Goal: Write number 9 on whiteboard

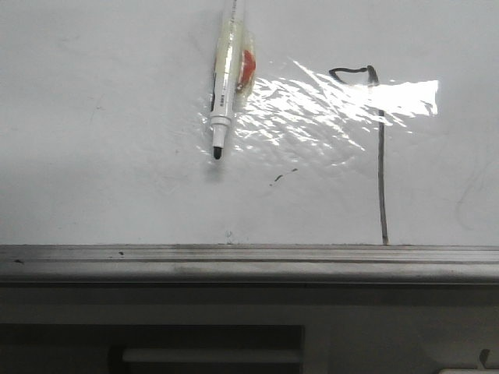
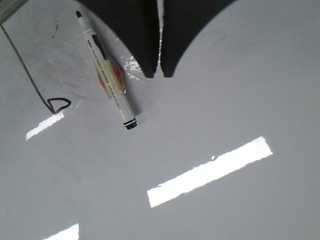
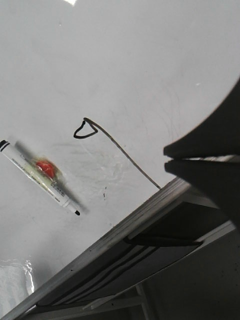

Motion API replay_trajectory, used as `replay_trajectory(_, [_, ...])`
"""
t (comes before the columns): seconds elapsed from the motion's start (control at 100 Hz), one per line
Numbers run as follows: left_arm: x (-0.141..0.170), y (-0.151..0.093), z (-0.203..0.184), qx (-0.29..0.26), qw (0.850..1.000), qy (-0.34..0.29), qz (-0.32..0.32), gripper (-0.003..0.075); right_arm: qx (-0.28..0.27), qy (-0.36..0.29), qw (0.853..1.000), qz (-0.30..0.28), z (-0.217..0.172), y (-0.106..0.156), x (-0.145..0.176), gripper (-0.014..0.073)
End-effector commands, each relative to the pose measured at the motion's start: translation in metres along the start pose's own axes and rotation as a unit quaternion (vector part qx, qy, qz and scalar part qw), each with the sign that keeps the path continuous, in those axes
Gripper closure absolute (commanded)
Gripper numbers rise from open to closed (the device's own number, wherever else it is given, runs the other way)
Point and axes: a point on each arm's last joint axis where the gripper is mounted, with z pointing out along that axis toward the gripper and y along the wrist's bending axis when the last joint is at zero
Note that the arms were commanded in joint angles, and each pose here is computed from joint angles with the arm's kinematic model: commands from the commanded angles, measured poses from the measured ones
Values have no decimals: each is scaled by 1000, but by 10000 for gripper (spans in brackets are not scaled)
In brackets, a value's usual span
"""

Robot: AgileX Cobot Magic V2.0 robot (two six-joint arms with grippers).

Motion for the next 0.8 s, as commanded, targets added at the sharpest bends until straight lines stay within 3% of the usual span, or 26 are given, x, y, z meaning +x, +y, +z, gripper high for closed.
replay_trajectory(0.0, [-17, -1, -2, 15, 998, -64, -17, 741, 7, -39, 999, -11, -2, -3, -12, 636])
replay_trajectory(0.15, [-25, -6, 0, 50, 992, -112, -40, 741, 7, -39, 999, -11, -2, -3, -12, 636])
replay_trajectory(0.35, [-18, -12, 12, 101, 988, -113, -40, 741, 7, -39, 999, -11, -2, -3, -12, 636])
replay_trajectory(0.6, [18, -5, 25, 61, 992, -76, -82, 741, 7, -39, 999, -11, -2, -3, -12, 636])
replay_trajectory(0.79, [16, 11, 25, 3, 989, -119, -89, 741, 7, -39, 999, -11, -2, -3, -12, 636])
